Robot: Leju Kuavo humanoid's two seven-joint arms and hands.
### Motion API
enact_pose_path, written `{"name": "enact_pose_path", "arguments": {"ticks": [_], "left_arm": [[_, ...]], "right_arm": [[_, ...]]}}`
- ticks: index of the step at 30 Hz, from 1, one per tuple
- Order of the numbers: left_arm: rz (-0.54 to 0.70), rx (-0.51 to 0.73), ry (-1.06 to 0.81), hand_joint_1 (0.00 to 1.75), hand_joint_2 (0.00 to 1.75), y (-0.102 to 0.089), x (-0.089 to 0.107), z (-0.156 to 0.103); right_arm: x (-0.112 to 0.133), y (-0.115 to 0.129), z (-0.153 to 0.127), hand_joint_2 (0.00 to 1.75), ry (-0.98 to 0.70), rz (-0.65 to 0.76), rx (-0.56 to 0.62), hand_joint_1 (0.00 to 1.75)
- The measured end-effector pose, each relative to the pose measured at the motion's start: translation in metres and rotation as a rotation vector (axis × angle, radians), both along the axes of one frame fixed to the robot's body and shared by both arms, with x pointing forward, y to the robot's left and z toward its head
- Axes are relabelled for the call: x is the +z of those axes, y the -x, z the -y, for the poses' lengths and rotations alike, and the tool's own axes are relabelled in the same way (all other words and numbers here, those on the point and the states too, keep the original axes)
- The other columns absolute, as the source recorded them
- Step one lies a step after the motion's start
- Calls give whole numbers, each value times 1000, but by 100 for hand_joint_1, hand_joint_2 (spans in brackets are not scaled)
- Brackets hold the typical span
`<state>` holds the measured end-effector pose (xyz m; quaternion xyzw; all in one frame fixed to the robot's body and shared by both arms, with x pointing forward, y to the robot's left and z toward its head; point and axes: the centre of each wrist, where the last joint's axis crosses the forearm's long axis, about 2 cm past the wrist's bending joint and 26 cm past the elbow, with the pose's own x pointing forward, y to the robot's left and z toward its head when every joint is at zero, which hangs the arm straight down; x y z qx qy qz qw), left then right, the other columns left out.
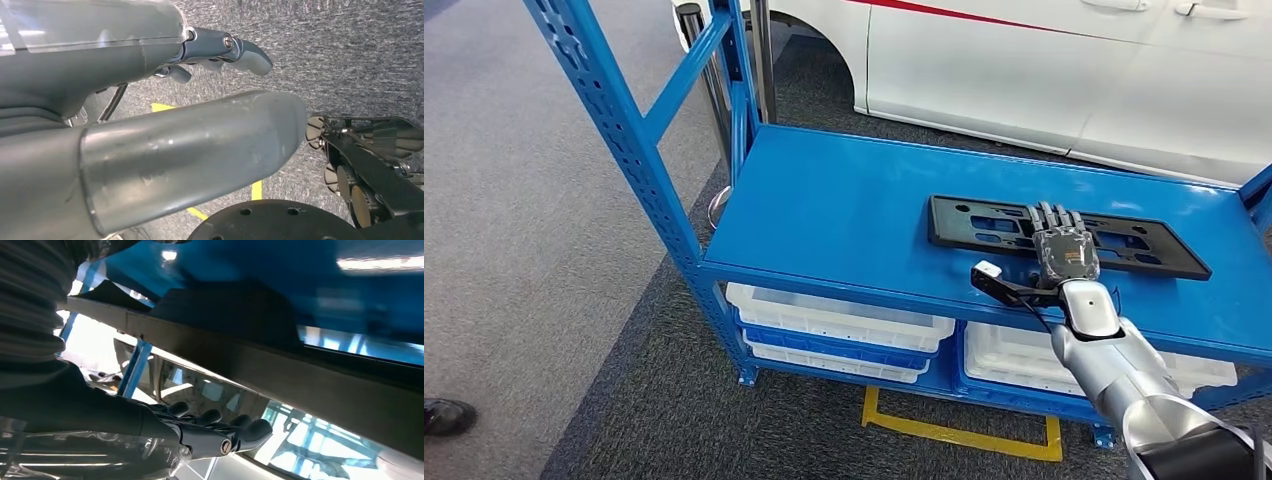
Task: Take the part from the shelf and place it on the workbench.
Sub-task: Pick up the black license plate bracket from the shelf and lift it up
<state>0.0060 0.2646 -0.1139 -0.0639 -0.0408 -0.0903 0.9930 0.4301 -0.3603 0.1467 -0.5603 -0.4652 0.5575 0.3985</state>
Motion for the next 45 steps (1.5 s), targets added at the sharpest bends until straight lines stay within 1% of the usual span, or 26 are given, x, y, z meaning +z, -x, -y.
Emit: {"name": "enact_pose_path", "arguments": {"ticks": [8,9,12,13,20,25,32,41,45], "left_arm": [[9,-12,2,0,0,1,0,0],[10,-11,2,0,0,2,0,0],[12,-12,2,0,0,2,0,0],[12,-12,2,0,0,2,0,0],[12,-8,2,0,0,4,0,0],[14,-3,1,0,0,5,0,-1],[13,3,1,0,0,5,0,-1],[24,17,4,0,0,4,0,-1],[49,43,10,0,175,4,0,-1]], "right_arm": [[-5,3,9,175,9,-41,-35,0],[-5,3,9,175,9,-46,-36,29],[-6,4,10,175,9,-59,-40,154],[-7,4,10,175,9,-64,-39,167],[-16,10,11,175,5,-96,-14,167],[-17,11,10,175,1,-103,-4,169],[-17,11,8,175,-5,-104,14,165],[-15,9,2,175,-10,-96,49,172],[-14,8,0,175,-12,-91,63,174]]}}
